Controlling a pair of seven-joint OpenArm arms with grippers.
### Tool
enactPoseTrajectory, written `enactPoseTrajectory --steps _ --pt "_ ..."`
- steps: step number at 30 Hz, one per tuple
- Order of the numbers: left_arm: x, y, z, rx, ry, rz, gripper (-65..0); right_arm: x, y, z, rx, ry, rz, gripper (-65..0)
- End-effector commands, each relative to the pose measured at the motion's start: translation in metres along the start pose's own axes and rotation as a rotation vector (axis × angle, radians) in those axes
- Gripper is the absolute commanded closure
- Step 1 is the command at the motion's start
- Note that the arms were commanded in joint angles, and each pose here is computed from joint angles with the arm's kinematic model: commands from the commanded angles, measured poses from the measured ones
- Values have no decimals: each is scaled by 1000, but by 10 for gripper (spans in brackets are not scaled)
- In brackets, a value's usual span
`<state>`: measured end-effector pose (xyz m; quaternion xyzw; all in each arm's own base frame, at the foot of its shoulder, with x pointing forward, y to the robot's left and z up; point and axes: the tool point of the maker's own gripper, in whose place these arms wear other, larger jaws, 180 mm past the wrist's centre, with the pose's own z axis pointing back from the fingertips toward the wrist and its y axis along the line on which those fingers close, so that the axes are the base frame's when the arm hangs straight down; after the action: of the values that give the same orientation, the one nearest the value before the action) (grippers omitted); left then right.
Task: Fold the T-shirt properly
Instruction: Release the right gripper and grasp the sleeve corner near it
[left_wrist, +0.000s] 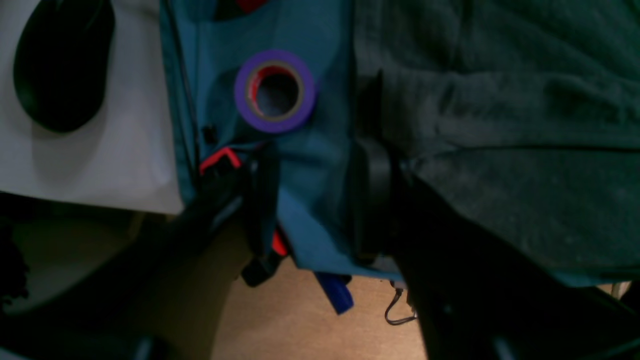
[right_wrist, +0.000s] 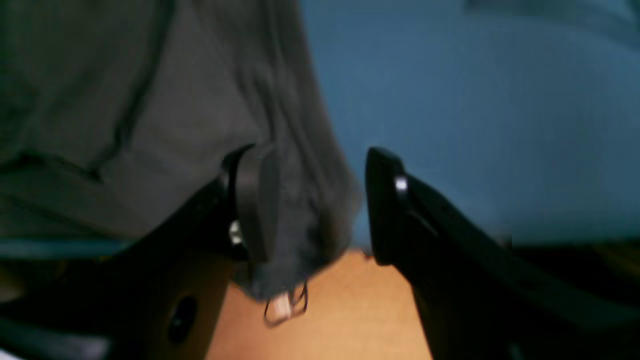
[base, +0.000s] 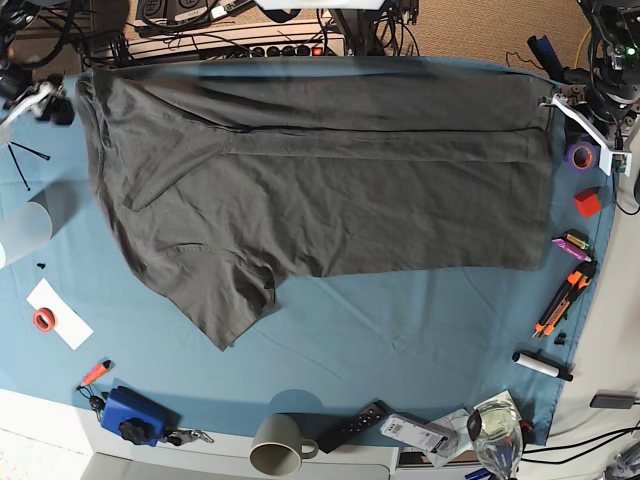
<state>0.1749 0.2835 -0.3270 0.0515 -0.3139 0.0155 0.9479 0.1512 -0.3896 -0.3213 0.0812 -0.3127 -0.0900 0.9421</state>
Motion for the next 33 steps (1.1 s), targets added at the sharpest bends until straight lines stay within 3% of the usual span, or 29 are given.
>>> enactPoseTrajectory --steps 1,5,7,15,21,29,33 --pt "9 4 4 13 -35 -14 -249 32 -2 9 -10 -87 42 -280" --pt "13 -3 4 -25 -56 4 -249 94 4 13 2 -280 67 -279" --pt "15 -10 5 -61 -67 23 -249 116 6 12 -12 -325 84 -279" --pt "15 -12 5 -70 -67 18 -249 154 46 -38 -35 -284 289 -279" --pt "15 -12 5 -69 -67 18 -249 190 67 -76 -128 -266 414 -279" --pt "15 -12 5 -69 -63 17 -249 207 76 -148 -14 -140 303 -279" --pt "15 -12 5 -69 -65 17 -249 200 84 -172 23 -51 300 -279"
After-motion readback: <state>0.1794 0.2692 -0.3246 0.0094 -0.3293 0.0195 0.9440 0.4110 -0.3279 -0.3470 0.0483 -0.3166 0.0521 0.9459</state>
